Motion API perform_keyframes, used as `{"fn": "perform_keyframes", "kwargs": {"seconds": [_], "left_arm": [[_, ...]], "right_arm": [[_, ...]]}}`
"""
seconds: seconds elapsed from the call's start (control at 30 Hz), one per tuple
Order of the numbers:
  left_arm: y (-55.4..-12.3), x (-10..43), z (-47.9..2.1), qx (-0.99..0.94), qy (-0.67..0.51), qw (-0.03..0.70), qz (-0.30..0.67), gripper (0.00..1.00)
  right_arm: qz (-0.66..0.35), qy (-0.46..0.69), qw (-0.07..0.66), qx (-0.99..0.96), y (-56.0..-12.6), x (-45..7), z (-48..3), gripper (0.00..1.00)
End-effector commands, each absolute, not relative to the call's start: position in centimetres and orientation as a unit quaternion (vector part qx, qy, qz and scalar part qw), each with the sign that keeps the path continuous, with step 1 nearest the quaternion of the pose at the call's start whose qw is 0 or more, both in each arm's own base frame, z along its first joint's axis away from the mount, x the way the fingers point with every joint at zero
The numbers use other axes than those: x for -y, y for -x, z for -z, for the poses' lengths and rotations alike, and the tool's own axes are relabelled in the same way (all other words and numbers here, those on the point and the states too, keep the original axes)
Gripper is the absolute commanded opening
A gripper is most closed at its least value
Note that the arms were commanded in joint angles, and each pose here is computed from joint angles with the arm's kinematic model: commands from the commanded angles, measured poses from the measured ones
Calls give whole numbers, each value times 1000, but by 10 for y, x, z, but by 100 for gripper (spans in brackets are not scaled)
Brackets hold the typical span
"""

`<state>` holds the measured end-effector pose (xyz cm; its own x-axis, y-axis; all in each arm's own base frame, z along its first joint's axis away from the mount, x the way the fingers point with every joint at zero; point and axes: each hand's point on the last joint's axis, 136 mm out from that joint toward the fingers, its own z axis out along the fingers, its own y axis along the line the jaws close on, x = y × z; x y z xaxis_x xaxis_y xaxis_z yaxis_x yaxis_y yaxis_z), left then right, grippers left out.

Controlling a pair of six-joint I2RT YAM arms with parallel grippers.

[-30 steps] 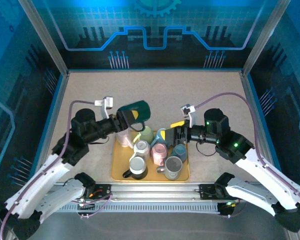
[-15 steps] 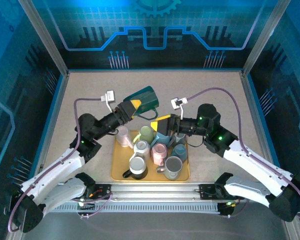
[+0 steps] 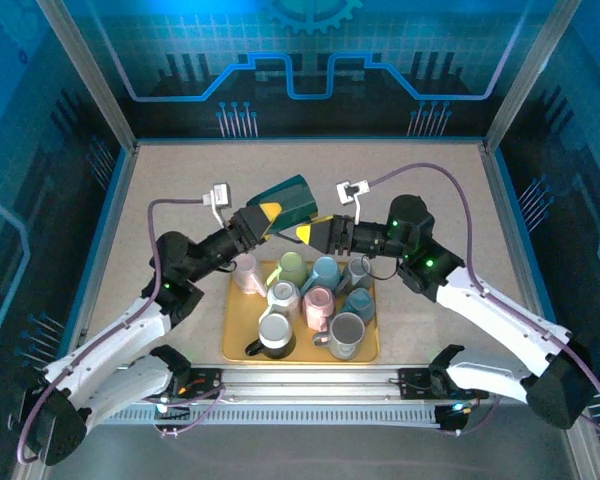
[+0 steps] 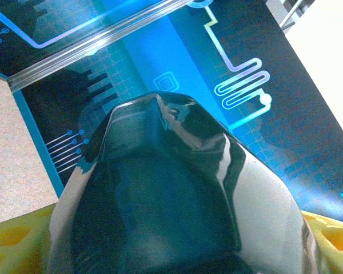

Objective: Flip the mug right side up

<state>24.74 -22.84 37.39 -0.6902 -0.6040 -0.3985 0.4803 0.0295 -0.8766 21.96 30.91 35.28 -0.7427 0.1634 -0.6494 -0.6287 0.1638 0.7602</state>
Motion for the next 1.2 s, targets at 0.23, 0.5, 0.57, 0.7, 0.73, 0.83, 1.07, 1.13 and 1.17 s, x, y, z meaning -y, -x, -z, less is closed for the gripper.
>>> {"fn": "perform_keyframes", "kwargs": {"seconds": [0.23,0.5,0.57,0.7,0.73,0.83,1.07,1.13,1.17], "left_arm": [[-226,226,-399,-559,9,415,718,51],[-220,199,-358,-666,44,440,600,99],[-216,180,-345,-702,56,461,540,99],[-214,155,-322,-789,52,453,411,99],[-215,150,-316,-810,48,447,378,99],[-219,140,-301,-850,35,428,305,99],[-220,127,-285,-880,6,415,231,99],[-223,123,-285,-876,8,429,220,99],[-226,121,-286,-874,9,436,215,99]], "right_arm": [[-667,181,322,-647,-223,-319,-390,4],[-591,192,349,-701,-228,-310,-380,0],[-559,195,352,-725,-233,-308,-370,0],[-497,205,352,-766,-249,-308,-352,0],[-482,206,352,-776,-255,-309,-347,0],[-431,211,354,-803,-276,-311,-334,0],[-293,228,354,-858,-333,-322,-302,0],[-261,225,355,-869,-349,-326,-297,0],[-243,228,358,-872,-359,-332,-294,0]]}}
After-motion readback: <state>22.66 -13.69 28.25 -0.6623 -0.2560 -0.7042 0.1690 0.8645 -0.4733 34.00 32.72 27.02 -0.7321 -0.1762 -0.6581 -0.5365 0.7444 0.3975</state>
